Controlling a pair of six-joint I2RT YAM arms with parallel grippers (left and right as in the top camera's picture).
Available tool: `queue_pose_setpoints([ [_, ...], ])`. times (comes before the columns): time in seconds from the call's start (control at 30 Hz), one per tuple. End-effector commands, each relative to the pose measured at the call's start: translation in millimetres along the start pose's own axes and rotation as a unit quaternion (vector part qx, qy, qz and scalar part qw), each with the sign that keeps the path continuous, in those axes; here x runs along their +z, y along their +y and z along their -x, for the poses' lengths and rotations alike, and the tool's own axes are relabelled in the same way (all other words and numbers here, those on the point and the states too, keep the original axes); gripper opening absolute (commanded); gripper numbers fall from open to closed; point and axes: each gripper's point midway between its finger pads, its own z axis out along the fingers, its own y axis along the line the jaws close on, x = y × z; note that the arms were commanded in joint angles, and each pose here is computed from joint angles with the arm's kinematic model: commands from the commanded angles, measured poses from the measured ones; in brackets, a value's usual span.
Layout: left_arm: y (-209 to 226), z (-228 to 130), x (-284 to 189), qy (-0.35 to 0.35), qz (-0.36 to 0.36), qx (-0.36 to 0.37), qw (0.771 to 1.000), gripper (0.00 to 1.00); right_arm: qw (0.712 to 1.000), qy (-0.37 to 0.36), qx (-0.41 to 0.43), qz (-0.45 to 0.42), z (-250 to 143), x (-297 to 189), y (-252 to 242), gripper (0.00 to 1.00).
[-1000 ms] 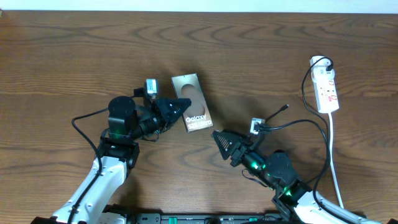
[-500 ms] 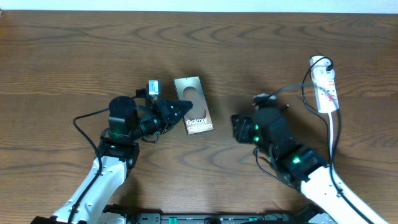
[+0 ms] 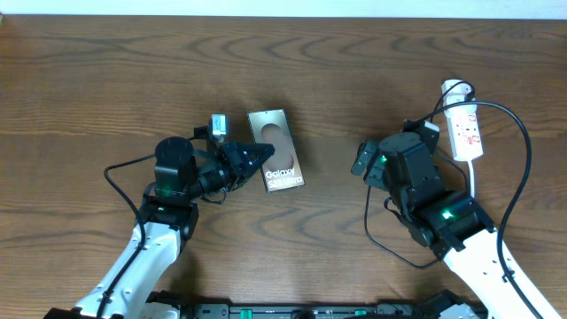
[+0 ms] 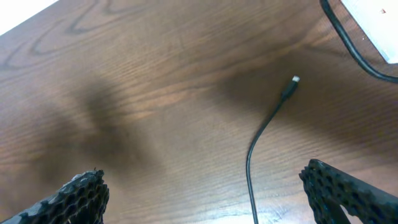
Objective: Plug charger to phone and switch on socket
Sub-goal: 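Move the right gripper to the black cable's USB-C end and grasp it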
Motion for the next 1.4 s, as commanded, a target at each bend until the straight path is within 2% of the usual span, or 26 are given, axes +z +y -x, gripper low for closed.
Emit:
queue_pose_setpoints([
  [0.0, -16, -1, -1, 0.016, -0.022, 0.023, 0.999, 0.07, 1.000, -0.020, 0.008, -0.013, 9, 1, -3, 0.99],
  [0.03, -16, -1, -1, 0.016, -0.022, 0.023, 0.999, 0.08, 1.000, -0.022, 0.007, -0.020, 9, 3, -5, 0.99],
  [0.13, -16, 0, -1, 0.013, -0.021, 0.012, 1.000, 0.08, 0.999, -0.010, 0.004, -0.035, 3, 13, -8, 0.86],
  [0.3, -16, 1, -1, 0.010, -0.020, 0.004, 1.000, 0.08, 0.992, 0.001, 0.048, -0.113, -9, 45, -29, 0.78],
  [0.5, -16, 1, -1, 0.010, -0.020, 0.004, 1.000, 0.07, 0.968, 0.017, 0.152, -0.198, -28, 85, -64, 0.71],
  [0.63, -16, 1, -1, 0.010, -0.020, 0.004, 1.000, 0.07, 0.956, 0.027, 0.175, -0.234, -37, 112, -84, 0.69],
  [0.87, -16, 1, -1, 0.010, -0.020, 0.004, 1.000, 0.08, 0.945, 0.032, 0.188, -0.265, -46, 144, -107, 0.66],
  [1.2, -16, 1, -1, 0.010, -0.020, 0.004, 1.000, 0.08, 0.946, 0.008, 0.200, -0.256, -45, 182, -112, 0.61],
  [1.3, -15, 2, -1, 0.007, -0.019, 0.004, 1.000, 0.07, 0.948, 0.011, 0.188, -0.255, -48, 188, -113, 0.55],
  [1.37, -15, 4, -1, 0.002, -0.017, 0.003, 1.000, 0.08, 0.948, 0.020, 0.184, -0.259, -53, 188, -114, 0.46],
])
